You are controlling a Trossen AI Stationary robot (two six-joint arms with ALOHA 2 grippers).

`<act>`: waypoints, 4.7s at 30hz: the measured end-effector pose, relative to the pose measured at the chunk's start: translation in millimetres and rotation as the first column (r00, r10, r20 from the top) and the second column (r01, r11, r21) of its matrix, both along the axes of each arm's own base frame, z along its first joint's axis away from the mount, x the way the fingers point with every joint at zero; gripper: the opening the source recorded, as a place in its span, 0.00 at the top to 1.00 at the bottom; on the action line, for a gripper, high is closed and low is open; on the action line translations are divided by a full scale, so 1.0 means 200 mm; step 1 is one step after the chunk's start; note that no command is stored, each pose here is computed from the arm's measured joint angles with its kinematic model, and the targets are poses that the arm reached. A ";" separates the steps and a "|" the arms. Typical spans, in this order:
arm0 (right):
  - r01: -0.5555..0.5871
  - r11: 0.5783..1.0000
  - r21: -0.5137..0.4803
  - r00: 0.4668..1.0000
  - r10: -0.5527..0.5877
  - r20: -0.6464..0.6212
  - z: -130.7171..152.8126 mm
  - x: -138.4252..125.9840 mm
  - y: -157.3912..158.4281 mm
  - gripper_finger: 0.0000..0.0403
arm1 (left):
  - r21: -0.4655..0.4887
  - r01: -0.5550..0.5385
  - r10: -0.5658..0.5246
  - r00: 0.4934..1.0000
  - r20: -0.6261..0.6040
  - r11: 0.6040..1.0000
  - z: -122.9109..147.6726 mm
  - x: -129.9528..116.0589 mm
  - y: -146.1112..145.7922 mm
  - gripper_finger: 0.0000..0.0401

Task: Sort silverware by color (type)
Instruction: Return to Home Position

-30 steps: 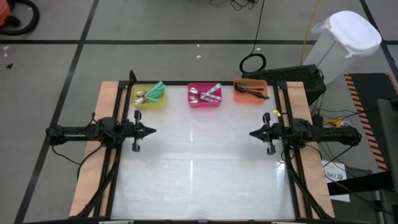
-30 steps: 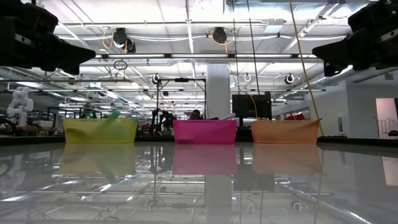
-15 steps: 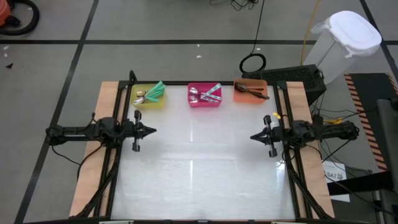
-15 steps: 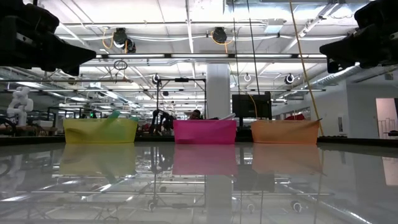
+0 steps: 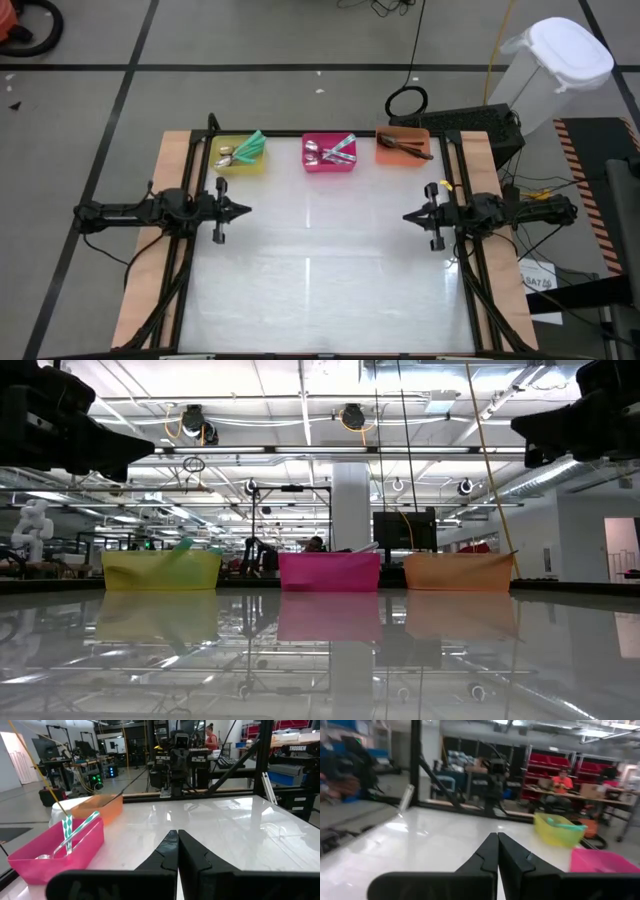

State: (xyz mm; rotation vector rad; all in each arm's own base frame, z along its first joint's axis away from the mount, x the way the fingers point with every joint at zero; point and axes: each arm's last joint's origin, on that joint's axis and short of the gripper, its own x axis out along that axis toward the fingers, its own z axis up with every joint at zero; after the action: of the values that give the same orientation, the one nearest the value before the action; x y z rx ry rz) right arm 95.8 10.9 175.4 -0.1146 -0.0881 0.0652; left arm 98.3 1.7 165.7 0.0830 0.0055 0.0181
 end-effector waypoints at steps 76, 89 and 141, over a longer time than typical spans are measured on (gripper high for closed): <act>0.087 0.995 0.041 0.994 -0.084 -0.072 -0.03 0.01 -0.05 1.00 | -0.053 -0.004 0.004 1.000 0.001 0.999 0.00 0.00 0.00 1.00; 0.087 0.995 0.041 0.994 -0.083 -0.072 -0.03 0.01 -0.05 1.00 | 0.087 -0.006 0.006 1.000 -0.002 0.996 0.00 0.00 0.00 1.00; 0.086 0.995 0.041 0.994 -0.083 -0.073 -0.03 0.01 -0.05 1.00 | 0.069 -0.011 0.011 1.000 -0.002 0.998 0.00 0.00 0.01 1.00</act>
State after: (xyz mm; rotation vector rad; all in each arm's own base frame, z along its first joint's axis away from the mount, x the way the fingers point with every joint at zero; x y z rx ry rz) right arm 97.6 -0.1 168.8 -0.0713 -0.0135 -0.0177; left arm 98.3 2.8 165.6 0.1523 0.0073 0.0289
